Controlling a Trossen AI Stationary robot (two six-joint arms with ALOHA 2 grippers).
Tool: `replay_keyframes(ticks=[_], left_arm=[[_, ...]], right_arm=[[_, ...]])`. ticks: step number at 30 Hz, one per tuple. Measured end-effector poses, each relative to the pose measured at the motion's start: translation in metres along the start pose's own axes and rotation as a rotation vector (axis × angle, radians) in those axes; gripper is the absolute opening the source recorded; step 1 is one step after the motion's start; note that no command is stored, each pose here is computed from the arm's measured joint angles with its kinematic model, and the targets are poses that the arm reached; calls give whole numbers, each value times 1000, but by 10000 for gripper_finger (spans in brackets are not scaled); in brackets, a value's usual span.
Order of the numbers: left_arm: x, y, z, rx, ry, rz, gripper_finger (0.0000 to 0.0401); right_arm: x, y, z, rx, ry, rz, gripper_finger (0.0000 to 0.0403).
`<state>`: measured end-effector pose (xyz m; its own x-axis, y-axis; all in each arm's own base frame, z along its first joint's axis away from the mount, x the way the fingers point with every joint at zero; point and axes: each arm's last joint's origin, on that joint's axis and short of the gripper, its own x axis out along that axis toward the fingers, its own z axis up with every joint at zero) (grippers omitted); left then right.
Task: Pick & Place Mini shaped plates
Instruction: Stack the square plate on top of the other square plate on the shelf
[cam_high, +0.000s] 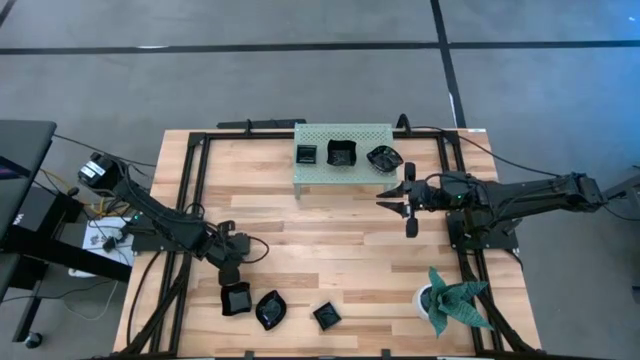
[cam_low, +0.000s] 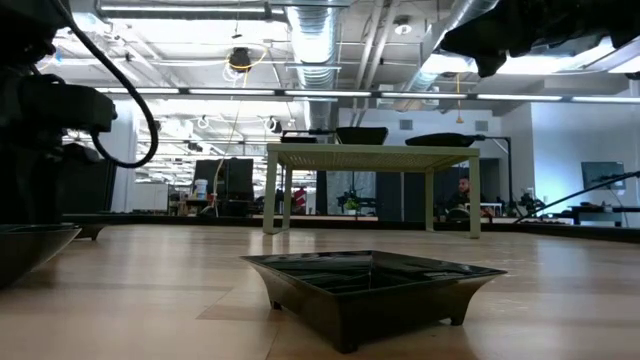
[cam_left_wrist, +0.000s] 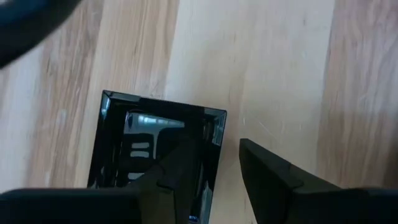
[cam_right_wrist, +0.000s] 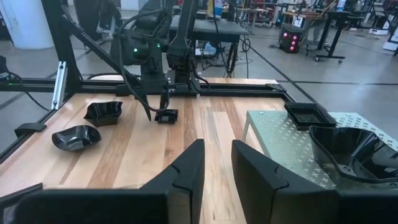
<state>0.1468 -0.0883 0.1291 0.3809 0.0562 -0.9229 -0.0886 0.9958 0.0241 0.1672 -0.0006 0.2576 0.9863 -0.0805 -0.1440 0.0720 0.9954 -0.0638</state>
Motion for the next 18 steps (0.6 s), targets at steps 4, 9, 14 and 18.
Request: replay_keyframes(ticks=[4,9,14,18], left_arm=[[0,0,-1,5,-19,31,126],[1,1,-1,6,-28,50,99],[1,1,0,3,-39,47,40],[0,-2,4,-11,-82,26,11]], right_arm=[[0,0,0,0,0,0,75],[0,0,0,0,0,0,75],[0,0,0,0,0,0,75],[0,0,0,0,0,0,75]])
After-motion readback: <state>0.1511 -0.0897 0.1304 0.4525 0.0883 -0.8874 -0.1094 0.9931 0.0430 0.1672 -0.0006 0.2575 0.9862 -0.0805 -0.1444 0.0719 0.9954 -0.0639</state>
